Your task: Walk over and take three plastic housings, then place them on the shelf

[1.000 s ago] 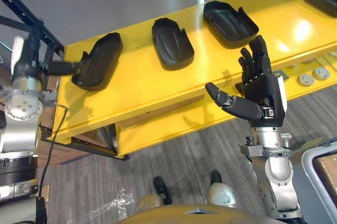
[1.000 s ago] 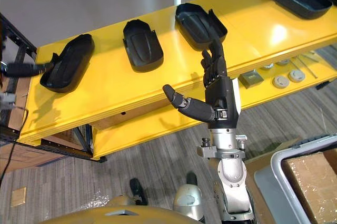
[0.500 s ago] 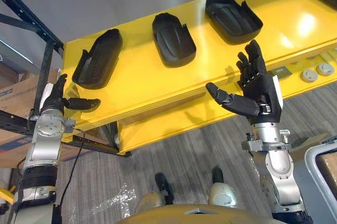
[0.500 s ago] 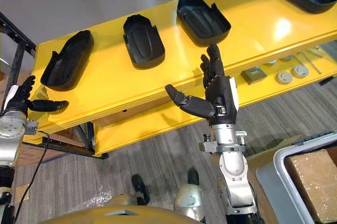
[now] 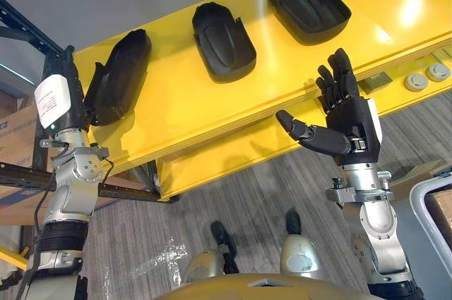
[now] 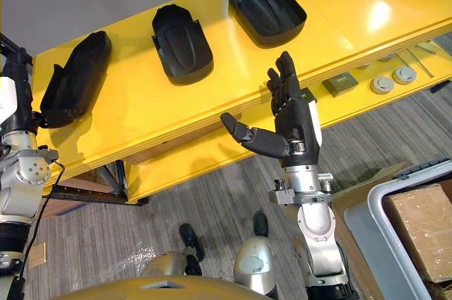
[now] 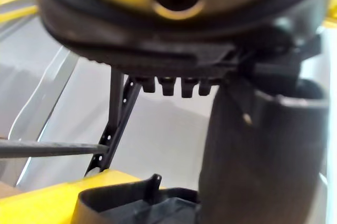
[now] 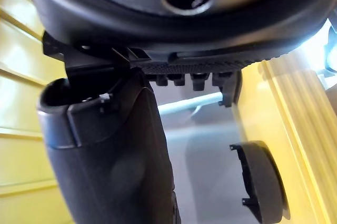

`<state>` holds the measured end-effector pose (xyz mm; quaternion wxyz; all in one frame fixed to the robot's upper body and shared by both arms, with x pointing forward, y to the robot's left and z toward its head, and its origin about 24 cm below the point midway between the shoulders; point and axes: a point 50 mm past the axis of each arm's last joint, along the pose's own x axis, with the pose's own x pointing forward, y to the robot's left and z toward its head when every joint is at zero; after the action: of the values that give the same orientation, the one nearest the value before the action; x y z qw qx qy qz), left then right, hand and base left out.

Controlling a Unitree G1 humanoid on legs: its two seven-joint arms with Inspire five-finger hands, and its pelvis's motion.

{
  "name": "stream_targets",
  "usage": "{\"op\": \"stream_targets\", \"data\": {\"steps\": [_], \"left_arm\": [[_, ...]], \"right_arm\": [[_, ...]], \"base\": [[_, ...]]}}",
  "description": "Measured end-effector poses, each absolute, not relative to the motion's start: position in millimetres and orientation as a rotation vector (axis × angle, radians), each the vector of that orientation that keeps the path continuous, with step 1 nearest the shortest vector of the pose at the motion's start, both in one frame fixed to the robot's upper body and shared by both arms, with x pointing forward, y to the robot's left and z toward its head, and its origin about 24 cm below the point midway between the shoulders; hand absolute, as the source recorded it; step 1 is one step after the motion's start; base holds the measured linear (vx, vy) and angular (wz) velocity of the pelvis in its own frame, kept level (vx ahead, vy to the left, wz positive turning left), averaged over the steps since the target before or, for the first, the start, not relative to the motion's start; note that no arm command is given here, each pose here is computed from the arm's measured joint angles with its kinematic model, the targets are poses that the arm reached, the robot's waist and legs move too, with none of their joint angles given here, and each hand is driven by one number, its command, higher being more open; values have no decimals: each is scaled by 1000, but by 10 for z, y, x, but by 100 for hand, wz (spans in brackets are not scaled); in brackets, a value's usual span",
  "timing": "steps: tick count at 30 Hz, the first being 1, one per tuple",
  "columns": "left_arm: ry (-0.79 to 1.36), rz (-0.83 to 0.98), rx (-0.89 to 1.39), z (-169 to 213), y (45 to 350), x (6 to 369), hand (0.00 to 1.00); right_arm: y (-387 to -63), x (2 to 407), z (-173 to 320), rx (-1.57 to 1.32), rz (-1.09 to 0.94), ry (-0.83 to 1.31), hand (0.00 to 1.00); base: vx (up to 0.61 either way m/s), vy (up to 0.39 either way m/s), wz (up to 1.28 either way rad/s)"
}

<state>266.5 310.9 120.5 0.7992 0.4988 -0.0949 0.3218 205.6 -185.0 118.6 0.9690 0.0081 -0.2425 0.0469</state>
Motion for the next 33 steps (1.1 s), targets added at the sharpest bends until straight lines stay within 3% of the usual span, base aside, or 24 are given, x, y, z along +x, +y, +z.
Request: {"op": "stream_targets", "data": {"steps": [5,16,17,22,33], "left_arm": [[-164,635,1167,1163,3093,2668,100],[101,148,1046,941,3055,2629,100],[116,113,1053,961,3060,2626,0],[137,38,1046,1058,3082,2635,0],[185,70,990,951,3186,2745,0]], "right_arm": [[-1851,2057,1187,15,96,-490,100],[-1915,2062,1205,-15,106,-489,100],[-1925,2064,1206,-18,106,-486,100],[-1951,2069,1207,-30,117,-473,100],[-1974,2060,1258,-28,155,-487,100]], "base": [[6,1,1],[4,2,1],[24,6,-3],[10,2,-3],[3,1,-3]]}}
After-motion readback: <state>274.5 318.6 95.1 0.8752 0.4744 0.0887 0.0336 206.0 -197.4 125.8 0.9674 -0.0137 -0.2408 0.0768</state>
